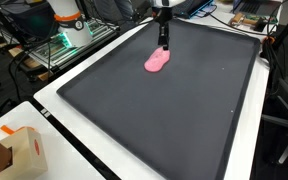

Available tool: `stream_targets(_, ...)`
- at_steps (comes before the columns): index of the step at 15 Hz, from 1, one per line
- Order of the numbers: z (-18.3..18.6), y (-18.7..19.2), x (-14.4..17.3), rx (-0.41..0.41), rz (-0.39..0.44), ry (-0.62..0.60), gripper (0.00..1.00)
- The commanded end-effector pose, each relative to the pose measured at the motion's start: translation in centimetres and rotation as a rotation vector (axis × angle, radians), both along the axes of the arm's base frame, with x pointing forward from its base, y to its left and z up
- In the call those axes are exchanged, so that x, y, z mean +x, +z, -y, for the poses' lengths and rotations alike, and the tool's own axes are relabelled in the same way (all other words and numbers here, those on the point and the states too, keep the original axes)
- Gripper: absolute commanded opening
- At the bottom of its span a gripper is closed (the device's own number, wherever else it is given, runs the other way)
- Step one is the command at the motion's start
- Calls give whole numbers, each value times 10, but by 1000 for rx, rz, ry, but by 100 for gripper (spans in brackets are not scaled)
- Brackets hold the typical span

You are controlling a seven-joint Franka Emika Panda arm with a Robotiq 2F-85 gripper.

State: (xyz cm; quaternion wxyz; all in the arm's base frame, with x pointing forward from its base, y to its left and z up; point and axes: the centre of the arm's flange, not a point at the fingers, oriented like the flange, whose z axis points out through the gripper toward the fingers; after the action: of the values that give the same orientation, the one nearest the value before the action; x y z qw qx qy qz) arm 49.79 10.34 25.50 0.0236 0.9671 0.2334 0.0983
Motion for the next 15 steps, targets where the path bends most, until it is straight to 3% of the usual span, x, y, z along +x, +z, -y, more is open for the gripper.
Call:
stream_targets(1, 5, -11, 2, 17, -10, 1, 6)
stream_targets(8, 5, -14, 3, 21, -17, -10, 6)
stream_targets(15, 0, 8, -3, 1, 3, -14, 6)
